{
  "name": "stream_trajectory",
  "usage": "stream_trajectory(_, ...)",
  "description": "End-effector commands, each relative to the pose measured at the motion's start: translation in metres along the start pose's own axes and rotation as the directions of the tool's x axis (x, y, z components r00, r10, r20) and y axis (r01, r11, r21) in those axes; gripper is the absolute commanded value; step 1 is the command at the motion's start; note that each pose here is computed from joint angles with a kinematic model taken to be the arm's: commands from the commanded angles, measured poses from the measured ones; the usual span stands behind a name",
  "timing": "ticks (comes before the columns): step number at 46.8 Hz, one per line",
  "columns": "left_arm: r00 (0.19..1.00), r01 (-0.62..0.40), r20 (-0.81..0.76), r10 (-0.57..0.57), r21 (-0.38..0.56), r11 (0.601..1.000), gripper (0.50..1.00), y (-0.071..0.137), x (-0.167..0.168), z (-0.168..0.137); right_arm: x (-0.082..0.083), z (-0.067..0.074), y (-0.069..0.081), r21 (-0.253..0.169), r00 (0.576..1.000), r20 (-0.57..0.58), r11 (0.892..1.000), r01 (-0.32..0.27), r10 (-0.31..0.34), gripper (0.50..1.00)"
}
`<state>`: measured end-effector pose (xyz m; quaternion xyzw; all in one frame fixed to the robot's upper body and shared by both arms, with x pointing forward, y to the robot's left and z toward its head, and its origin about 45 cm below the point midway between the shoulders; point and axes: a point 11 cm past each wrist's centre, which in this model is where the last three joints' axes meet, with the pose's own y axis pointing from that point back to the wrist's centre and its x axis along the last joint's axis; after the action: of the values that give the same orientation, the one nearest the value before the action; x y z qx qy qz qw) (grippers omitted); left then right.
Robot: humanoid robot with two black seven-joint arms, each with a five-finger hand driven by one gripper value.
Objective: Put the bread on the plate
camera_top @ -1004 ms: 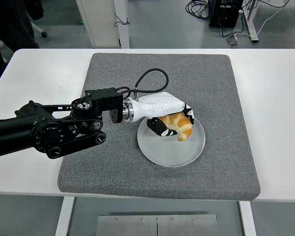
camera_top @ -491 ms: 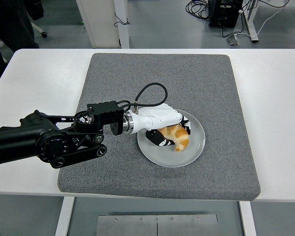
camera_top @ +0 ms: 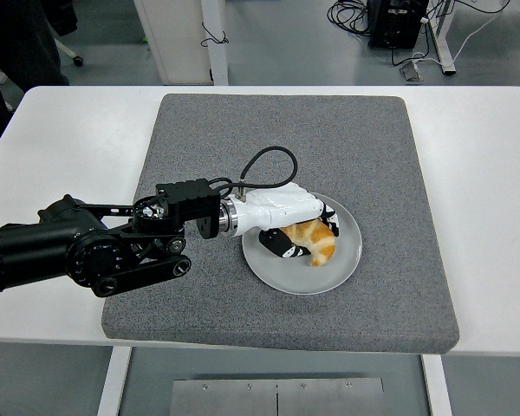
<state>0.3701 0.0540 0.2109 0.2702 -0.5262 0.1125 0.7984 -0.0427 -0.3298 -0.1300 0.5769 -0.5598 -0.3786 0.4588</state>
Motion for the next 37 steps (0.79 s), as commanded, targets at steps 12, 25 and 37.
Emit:
stream_trajectory(12,1.0,0.0,0.001,0.0,-0.004,1.0,0.757,0.0003,0.0,0.0001,0.0,0.0,0.0,0.0,1.0,0.0,1.0,0.0,0.0,1.0)
stream_trajectory(25,1.0,-0.005,-0.017,0.005,-0.038,0.999,0.857,0.0005,0.0019,0.0039,0.0001,-0.0008,-0.0003,0.001,1.0,0.0,1.0,0.0,0.0,1.0)
stream_trajectory(37,1.0,-0.009,-0.015,0.008,-0.074,0.997,0.892,0.0039,0.0066,0.0048,0.0,0.0,0.0,0.0,1.0,0.0,1.0,0.0,0.0,1.0)
